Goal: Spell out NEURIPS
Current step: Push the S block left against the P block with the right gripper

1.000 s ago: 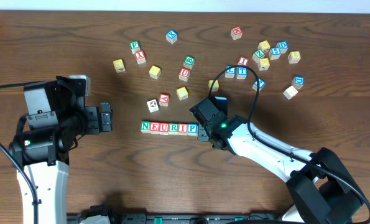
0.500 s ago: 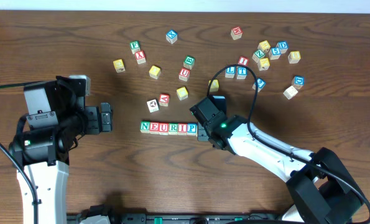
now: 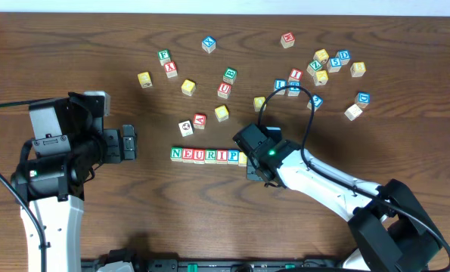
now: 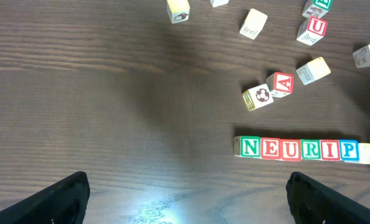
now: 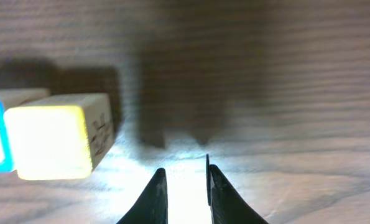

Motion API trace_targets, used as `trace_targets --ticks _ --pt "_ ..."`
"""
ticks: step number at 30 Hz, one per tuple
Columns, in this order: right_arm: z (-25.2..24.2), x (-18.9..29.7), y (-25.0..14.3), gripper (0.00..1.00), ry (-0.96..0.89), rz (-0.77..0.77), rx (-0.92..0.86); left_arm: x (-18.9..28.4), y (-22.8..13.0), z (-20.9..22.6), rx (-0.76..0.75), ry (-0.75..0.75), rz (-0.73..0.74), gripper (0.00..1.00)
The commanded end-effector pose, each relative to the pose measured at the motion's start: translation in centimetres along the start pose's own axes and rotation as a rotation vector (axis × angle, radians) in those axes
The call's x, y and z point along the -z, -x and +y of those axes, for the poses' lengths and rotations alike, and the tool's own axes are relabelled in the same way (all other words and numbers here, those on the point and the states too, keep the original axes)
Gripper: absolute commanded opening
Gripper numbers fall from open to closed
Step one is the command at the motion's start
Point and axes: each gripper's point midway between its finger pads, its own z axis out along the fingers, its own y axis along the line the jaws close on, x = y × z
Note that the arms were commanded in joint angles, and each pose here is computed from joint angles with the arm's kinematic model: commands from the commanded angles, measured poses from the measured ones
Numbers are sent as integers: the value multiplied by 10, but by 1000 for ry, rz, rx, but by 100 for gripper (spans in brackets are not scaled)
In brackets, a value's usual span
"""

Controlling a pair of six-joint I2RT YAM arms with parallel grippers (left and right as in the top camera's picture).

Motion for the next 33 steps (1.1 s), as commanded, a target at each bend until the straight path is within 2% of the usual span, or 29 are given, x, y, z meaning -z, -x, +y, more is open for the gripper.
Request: trace_targets --ticks 1,11,20,33 --pt "15 3 -14 16 59 49 -28 4 5 1 -17 7 -14 99" --pt "30 6 -28 16 91 70 -23 4 5 1 -17 7 -14 99" --pt "30 7 -9 17 52 -56 0 4 5 1 -17 7 -14 99" --pt "33 8 0 17 58 -97 22 4 5 1 -17 7 -14 99"
